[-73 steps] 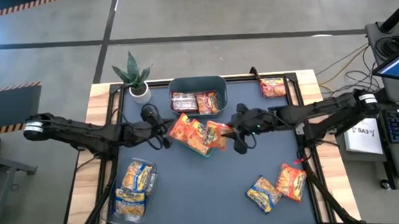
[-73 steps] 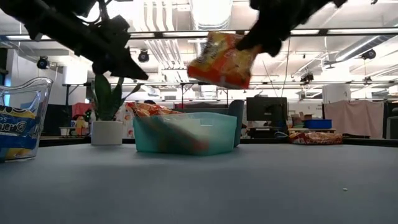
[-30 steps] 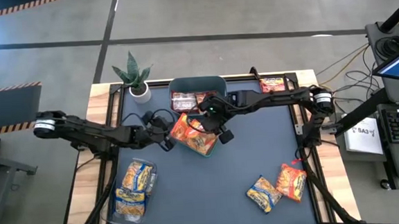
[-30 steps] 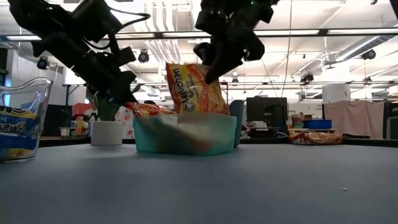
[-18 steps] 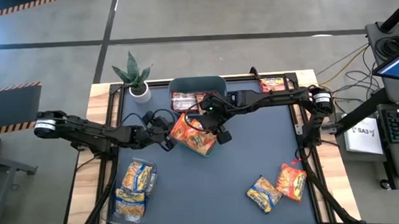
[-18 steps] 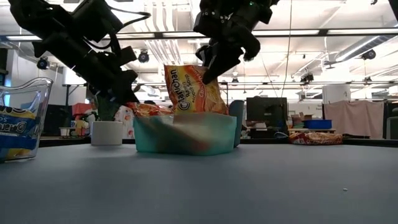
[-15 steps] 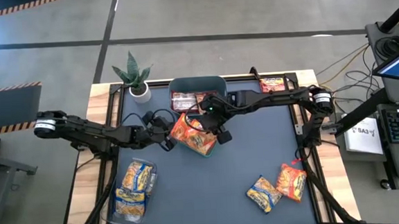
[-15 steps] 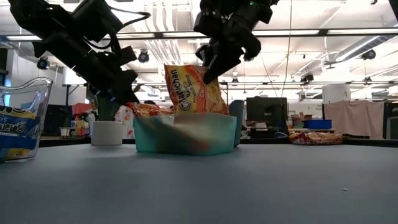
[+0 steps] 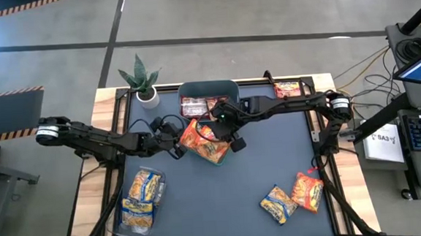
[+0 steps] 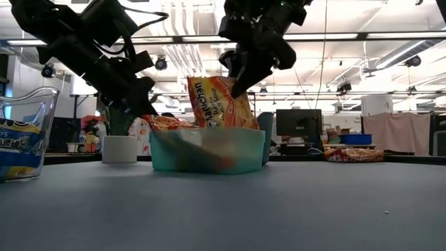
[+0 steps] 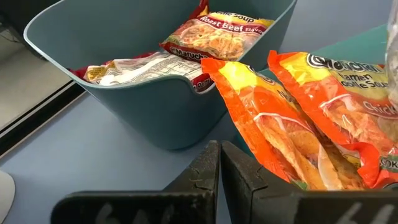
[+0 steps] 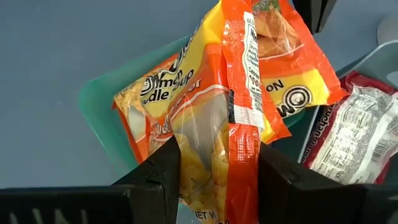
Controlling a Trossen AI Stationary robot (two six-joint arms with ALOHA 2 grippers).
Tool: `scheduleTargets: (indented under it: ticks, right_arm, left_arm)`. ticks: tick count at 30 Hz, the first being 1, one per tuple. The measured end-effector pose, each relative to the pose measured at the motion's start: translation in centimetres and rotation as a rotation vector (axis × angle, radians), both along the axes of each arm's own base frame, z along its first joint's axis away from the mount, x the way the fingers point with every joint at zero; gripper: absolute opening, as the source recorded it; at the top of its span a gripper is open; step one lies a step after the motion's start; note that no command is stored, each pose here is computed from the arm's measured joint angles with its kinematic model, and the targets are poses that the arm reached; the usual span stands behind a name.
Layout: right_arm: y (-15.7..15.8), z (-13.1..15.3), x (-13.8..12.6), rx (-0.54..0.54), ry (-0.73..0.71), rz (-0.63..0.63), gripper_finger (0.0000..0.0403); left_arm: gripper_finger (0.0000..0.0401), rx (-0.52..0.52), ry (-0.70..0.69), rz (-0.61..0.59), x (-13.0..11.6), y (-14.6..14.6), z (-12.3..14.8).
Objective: Sort Maruchan noodles
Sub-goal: Put the orange noodle pack into the green bin
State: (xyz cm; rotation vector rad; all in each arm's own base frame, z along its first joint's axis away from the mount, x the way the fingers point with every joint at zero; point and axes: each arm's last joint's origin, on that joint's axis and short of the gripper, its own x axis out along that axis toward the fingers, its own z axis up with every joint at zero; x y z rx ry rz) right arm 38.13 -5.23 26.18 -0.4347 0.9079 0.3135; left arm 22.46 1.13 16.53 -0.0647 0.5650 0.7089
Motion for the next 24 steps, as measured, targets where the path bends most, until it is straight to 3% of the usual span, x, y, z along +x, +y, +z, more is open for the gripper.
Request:
scheduleTargets:
  ticks: [5, 16, 20, 24]
  right_arm:
    - [0.0, 0.1, 0.2, 0.028, -0.020, -0.061, 0.0151]
    - [-0.1, 0.3, 0.3, 0.015, -0.031, -0.130, 0.0265]
    - [-0.1, 1.2, 0.2, 0.016, -0.032, -0.129, 0.0276]
    - [-0.1, 2.4, -0.1, 0.020, -0.051, -0.137, 0.0261]
  left_arm:
    - [0.0000, 0.000, 0.000, 0.000, 0.0, 0.0, 0.0]
    - [0.0000, -0.001, -0.001, -0.001, 0.0, 0.0, 0.0]
    - [0.0000, -0.001, -0.002, -0.002, 0.0, 0.0, 0.0]
    - [0.0000, 0.005, 0.003, -0.003, -0.1, 0.0, 0.1]
